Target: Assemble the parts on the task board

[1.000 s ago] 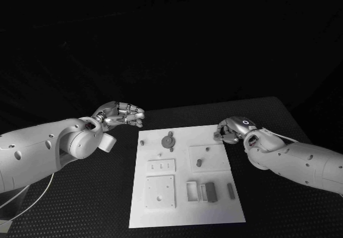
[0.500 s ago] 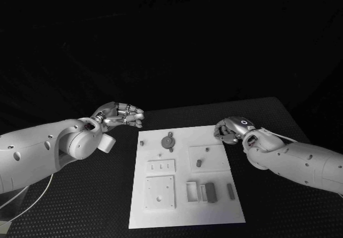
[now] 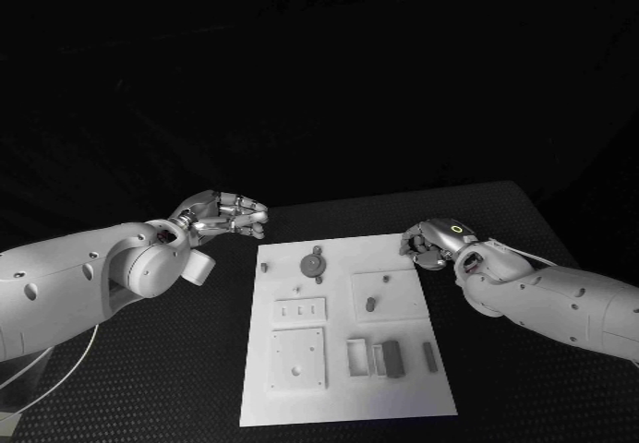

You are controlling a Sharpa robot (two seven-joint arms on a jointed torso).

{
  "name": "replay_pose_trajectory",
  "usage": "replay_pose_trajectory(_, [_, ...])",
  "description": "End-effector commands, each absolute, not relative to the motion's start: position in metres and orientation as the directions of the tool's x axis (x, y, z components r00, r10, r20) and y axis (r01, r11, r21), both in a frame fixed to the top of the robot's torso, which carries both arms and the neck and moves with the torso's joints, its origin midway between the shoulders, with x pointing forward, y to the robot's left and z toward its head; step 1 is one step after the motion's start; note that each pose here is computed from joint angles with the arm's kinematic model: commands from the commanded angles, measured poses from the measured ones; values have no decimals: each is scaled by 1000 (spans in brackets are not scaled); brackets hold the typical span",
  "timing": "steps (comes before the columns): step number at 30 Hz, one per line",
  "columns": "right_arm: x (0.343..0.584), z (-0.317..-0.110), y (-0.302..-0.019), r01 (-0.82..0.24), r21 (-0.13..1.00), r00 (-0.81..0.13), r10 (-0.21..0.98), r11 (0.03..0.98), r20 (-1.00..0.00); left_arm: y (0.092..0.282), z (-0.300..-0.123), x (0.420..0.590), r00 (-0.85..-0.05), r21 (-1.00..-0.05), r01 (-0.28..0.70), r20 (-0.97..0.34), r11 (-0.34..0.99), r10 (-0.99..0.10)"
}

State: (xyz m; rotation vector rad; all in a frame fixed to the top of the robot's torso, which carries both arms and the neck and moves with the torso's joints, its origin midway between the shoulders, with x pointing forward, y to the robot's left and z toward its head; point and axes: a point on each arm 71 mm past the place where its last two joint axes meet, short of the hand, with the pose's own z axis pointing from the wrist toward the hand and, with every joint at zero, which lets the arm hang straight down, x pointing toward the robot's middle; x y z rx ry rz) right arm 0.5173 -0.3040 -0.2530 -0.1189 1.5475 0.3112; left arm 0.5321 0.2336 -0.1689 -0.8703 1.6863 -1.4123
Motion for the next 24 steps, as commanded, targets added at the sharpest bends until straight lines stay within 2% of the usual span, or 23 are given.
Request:
replay_pose_trajectory(1, [516, -257, -306, -269, 117, -34, 112, 956, -993, 232, -168, 531, -496, -988, -27, -119, 152, -860])
replay_pose_trajectory(24, [518, -257, -307, -262, 118, -16, 118, 958, -993, 232, -168, 531, -499, -988, -29, -118, 152, -858])
